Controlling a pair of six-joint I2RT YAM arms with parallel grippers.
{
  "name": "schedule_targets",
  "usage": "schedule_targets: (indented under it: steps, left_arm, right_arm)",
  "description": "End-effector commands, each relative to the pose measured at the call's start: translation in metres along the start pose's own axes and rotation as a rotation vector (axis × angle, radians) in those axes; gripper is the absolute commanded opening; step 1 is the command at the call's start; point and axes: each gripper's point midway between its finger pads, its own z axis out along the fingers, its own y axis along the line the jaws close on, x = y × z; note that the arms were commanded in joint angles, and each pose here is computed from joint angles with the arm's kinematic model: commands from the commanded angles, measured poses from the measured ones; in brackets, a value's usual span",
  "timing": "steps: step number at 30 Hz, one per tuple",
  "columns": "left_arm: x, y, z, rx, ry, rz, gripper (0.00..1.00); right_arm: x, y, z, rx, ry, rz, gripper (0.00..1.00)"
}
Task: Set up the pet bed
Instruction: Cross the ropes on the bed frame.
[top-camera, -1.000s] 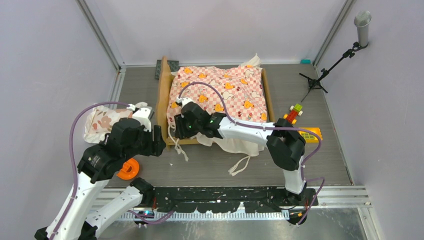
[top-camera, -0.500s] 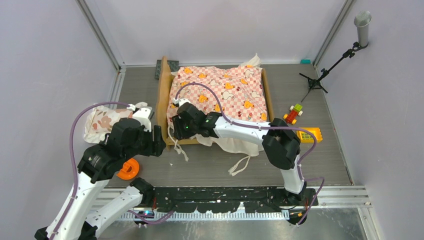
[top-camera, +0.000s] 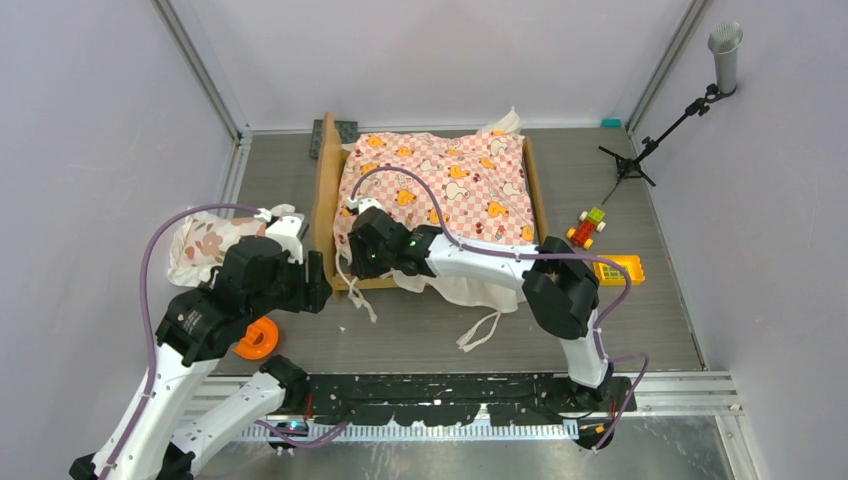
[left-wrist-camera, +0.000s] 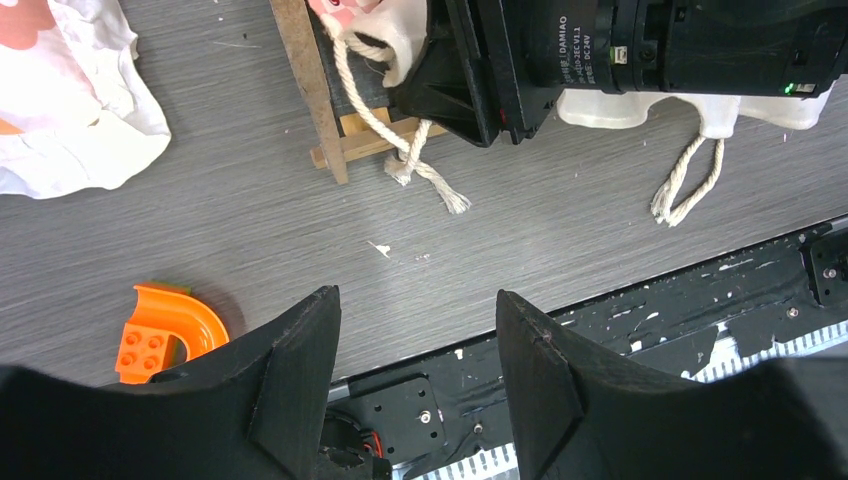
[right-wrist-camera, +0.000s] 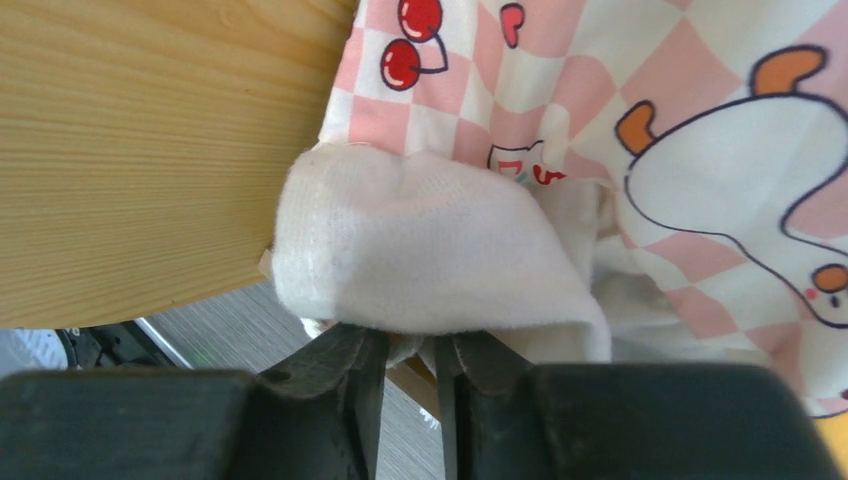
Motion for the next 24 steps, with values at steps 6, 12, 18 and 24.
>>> schedule_targets:
  steps: [6,12,18,24]
  left_arm:
    - [-0.003,-0.002,-0.002,0.013,-0.019,-0.011,0.60]
    - [-0.003,-0.002,-0.003,0.014,-0.020,-0.010,0.60]
    - [-0.003,-0.001,-0.004,0.012,-0.024,-0.010,0.60]
    - [-0.004,-0.002,-0.003,0.011,-0.022,-0.008,0.60]
  right_arm:
    - [-0.038,0.026,-0.018,-0.048,-0.110,-0.005,0.05]
    - [-0.073,0.020,-0.031,-0.002,-0.175,-0.054,0.04]
    - [-0.093,0.009,-0.039,0.093,-0.191,-0.178,0.04]
    - [-0.112,0.006,-0.050,0.138,-0.231,-0.242,0.04]
